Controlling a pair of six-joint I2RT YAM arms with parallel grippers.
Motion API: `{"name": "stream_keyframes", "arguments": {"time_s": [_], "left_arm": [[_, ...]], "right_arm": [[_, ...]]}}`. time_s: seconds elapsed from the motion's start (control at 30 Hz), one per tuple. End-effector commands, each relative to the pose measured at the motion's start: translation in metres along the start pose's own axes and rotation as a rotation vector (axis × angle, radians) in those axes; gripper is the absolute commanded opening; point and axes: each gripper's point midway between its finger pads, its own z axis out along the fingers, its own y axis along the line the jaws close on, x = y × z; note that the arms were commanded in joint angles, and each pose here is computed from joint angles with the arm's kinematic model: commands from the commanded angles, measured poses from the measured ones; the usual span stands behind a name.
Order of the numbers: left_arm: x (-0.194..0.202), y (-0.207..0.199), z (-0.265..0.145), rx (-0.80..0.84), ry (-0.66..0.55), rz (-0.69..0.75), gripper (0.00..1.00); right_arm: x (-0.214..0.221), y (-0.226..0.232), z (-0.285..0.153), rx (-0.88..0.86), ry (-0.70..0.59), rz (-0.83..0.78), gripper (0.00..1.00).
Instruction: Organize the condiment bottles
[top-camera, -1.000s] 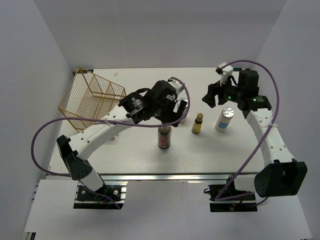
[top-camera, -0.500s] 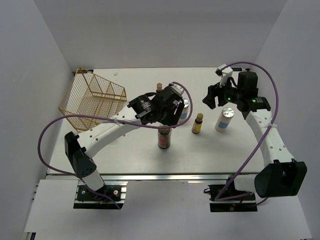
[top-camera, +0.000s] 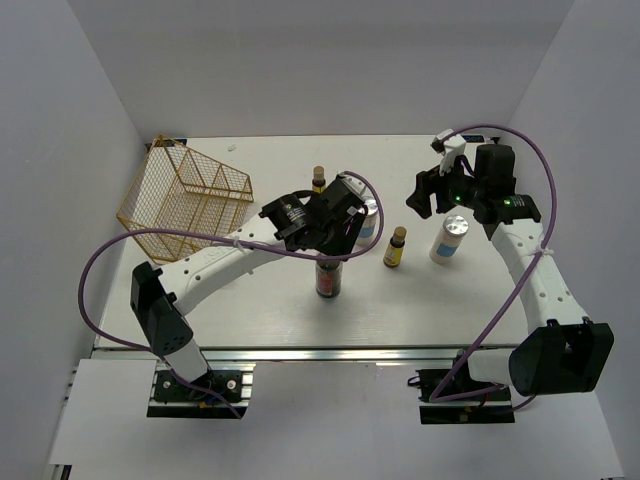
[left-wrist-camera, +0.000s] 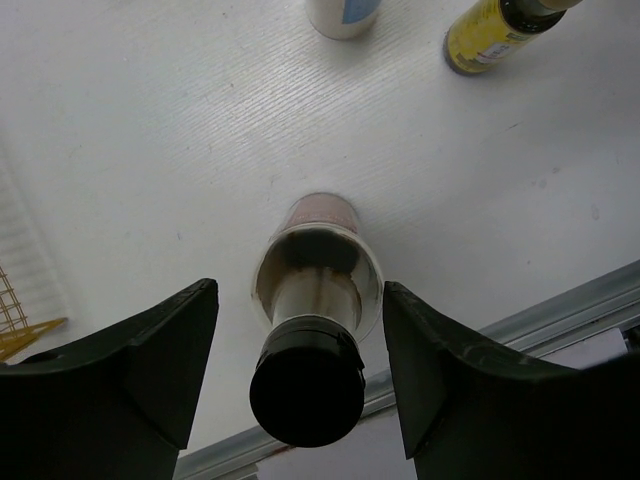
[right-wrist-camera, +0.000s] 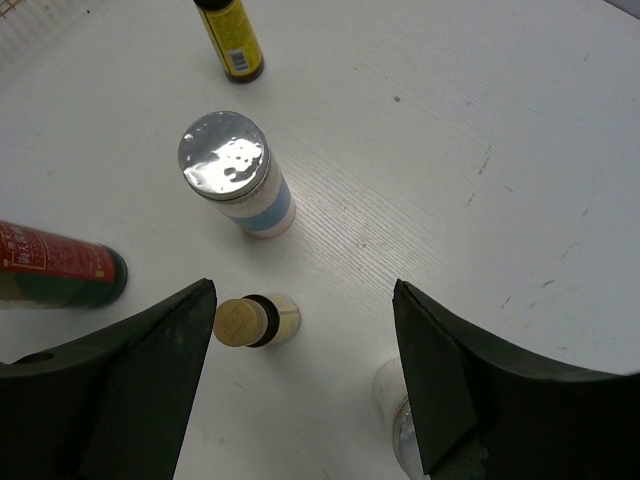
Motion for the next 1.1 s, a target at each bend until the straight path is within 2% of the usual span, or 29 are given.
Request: {"name": "stream_keyframes", "arguments": {"time_s": [0.0, 0.03, 0.13, 0.23, 0.37, 0.57, 0.6, 0.7, 0.8, 0.93, 1.03, 1.07], "left_arm": [[-0.005, 0.004, -0.003, -0.018, -0.026, -0.015, 0.76], [-0.004, 0.002, -0.002, -0.015, -0.021, -0.014, 0.71], [0.000, 0.002, 0.002, -0.020, -0.004, -0.013, 0.69], [0.001, 0.001, 0.003, -0.018, -0.006, -0.018, 0.62], [0.000, 0.002, 0.002, -0.021, -0.005, -0.016, 0.44], [-0.007, 0.005, -0.006, -0.031, -0.019, -0.025, 0.23], [-0.009, 0.009, -0.008, -0.052, -0.026, -0.026, 0.14], [-0.027, 0.019, -0.020, -0.108, -0.068, -0.037, 0.01], [-0.048, 0.033, -0.032, -0.152, -0.103, -0.065, 0.00], [-0.078, 0.072, -0.049, -0.212, -0.170, -0.161, 0.00], [-0.099, 0.096, -0.062, -0.210, -0.236, -0.231, 0.00], [-0.106, 0.103, -0.066, -0.211, -0.261, -0.248, 0.00]], "right_arm": [[-0.011, -0.002, -0.003, 0.017, -0.042, -0.020, 0.77], [-0.011, -0.002, -0.003, 0.018, -0.041, -0.022, 0.77], [-0.011, -0.003, -0.004, 0.026, -0.040, -0.024, 0.77], [-0.009, -0.003, -0.004, 0.030, -0.037, -0.025, 0.77], [-0.006, -0.003, -0.005, 0.030, -0.033, -0.023, 0.76], [-0.005, -0.003, -0.005, 0.031, -0.034, -0.025, 0.76], [-0.004, -0.003, -0.004, 0.030, -0.032, -0.022, 0.76], [-0.005, -0.001, -0.005, 0.025, -0.037, -0.020, 0.76], [-0.008, 0.001, -0.005, 0.016, -0.046, -0.018, 0.75], [-0.010, 0.004, -0.006, 0.005, -0.058, -0.008, 0.70], [-0.010, 0.006, -0.006, -0.006, -0.068, -0.006, 0.63], [-0.011, 0.007, -0.007, -0.006, -0.074, -0.010, 0.56]]}}
